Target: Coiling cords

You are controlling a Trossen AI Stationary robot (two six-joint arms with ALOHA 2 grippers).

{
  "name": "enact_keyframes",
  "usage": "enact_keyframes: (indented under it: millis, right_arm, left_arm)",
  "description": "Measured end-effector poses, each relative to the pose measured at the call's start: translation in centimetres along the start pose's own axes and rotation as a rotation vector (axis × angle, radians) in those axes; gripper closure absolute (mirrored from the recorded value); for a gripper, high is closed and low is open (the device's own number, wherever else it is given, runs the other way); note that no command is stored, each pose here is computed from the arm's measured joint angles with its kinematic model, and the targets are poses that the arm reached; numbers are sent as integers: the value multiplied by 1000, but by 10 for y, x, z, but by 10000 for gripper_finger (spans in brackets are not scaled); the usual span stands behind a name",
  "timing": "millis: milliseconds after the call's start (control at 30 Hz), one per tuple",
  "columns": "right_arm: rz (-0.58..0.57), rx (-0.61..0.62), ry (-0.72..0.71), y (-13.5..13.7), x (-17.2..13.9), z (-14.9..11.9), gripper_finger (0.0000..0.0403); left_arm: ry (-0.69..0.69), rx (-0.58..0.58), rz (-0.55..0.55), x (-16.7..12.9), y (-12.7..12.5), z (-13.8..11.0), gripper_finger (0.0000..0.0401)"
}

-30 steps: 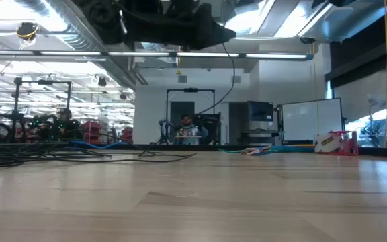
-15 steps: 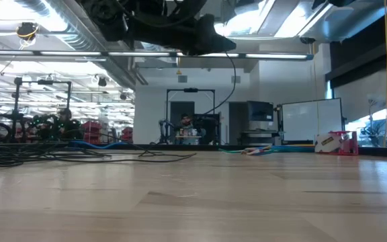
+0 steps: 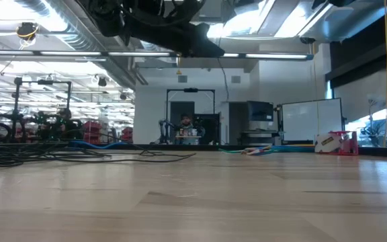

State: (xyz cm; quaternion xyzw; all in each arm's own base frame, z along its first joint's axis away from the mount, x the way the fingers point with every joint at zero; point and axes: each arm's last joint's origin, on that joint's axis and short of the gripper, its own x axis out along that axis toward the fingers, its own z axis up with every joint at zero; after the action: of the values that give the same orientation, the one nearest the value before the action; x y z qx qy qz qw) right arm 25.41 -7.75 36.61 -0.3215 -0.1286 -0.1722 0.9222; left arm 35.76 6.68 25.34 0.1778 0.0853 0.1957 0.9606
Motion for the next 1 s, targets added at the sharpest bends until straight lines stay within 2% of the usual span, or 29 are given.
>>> enact_keyframes:
  millis: [100, 200, 300, 367, 567, 767, 1000]
  right_arm:
    - [15, 1, -9, 1, 0, 0, 393]
    - [27, 2, 6, 2, 0, -1, 393]
    - [43, 4, 49, 4, 0, -5, 393]
    - [49, 4, 75, 5, 0, -7, 393]
    - [80, 3, 157, 9, -2, -14, 393]
    - [116, 0, 246, 14, -4, -22, 393]
    - [83, -88, 349, 15, -5, -28, 393]
  left_arm:
    - [21, 26, 45, 1, 8, -3, 397]
    - [81, 72, 153, 2, 15, -6, 391]
    - [141, 146, 271, -5, 23, -2, 386]
    - [164, 180, 303, -12, 26, 5, 385]
    - [191, 205, 290, -36, 37, 23, 397]
    - [250, 196, 298, -59, 52, 32, 393]
    - [241, 158, 312, -85, 65, 46, 399]
